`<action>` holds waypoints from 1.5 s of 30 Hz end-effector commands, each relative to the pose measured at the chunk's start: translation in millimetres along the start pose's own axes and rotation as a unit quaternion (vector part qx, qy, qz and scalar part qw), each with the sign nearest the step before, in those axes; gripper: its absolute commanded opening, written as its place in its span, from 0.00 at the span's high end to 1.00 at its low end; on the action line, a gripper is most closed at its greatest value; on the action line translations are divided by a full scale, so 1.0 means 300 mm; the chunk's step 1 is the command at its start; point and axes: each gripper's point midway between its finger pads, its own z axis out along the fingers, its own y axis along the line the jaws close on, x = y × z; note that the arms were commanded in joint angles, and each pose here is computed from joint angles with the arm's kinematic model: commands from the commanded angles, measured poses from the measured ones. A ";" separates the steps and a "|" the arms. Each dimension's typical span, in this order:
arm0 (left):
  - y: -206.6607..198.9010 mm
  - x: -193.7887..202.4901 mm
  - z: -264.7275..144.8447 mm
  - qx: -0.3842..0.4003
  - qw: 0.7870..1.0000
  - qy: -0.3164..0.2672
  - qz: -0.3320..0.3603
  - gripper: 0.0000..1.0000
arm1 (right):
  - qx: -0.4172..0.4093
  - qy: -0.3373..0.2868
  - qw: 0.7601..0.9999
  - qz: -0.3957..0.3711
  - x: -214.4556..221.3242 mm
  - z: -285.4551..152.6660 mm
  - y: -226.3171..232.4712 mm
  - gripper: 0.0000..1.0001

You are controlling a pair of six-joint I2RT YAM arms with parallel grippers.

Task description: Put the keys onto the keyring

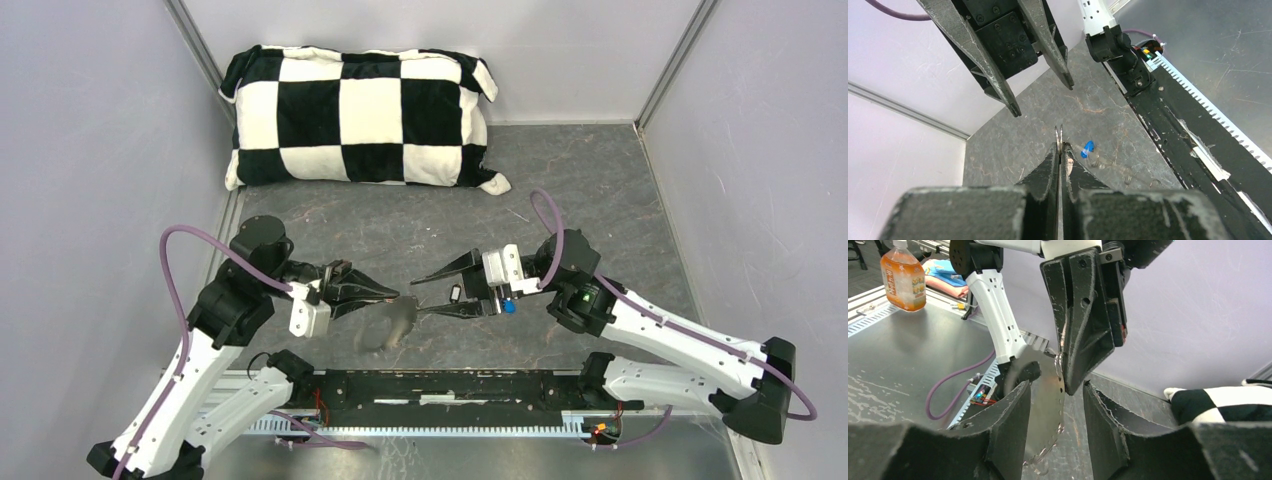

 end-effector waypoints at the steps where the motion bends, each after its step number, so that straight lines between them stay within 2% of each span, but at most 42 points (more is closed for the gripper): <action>1: 0.039 -0.083 0.003 0.009 0.997 -0.034 0.066 0.98 | -0.009 -0.030 0.999 -0.010 -0.047 0.025 0.013 0.52; 7: 0.070 -0.098 0.010 -0.002 0.998 -0.046 0.042 0.98 | 0.004 -0.030 0.999 -0.009 -0.035 0.053 0.009 0.52; 17: 0.064 -0.074 0.011 -0.007 0.999 -0.038 0.019 0.98 | 0.074 -0.038 0.997 -0.005 -0.031 0.057 -0.052 0.56; 26: 0.056 -0.050 0.010 -0.013 0.999 -0.029 0.004 0.98 | 0.096 -0.014 0.995 0.006 -0.001 0.055 -0.080 0.58; 31: 0.012 0.028 0.006 -0.011 1.000 0.001 0.013 0.98 | 0.144 0.014 0.990 -0.001 0.015 -0.008 -0.105 0.48; 34: -0.012 0.079 0.004 -0.012 1.000 0.019 0.010 0.98 | 0.186 0.046 0.981 0.010 0.056 -0.069 -0.119 0.37; 39: -0.050 0.179 0.006 -0.015 0.998 0.048 -0.026 0.98 | 0.291 0.143 0.944 0.069 0.242 -0.209 -0.145 0.26; 40: -0.062 0.203 0.008 -0.013 0.998 0.052 -0.039 0.98 | 0.316 0.169 0.930 0.083 0.297 -0.248 -0.147 0.20; 41: -0.074 0.228 0.011 -0.012 0.997 0.057 -0.049 0.98 | 0.346 0.192 0.914 0.091 0.342 -0.292 -0.157 0.03; 45: -0.107 0.341 0.016 -0.015 0.993 0.082 -0.079 0.98 | 0.440 0.245 0.852 0.141 0.522 -0.465 -0.161 0.02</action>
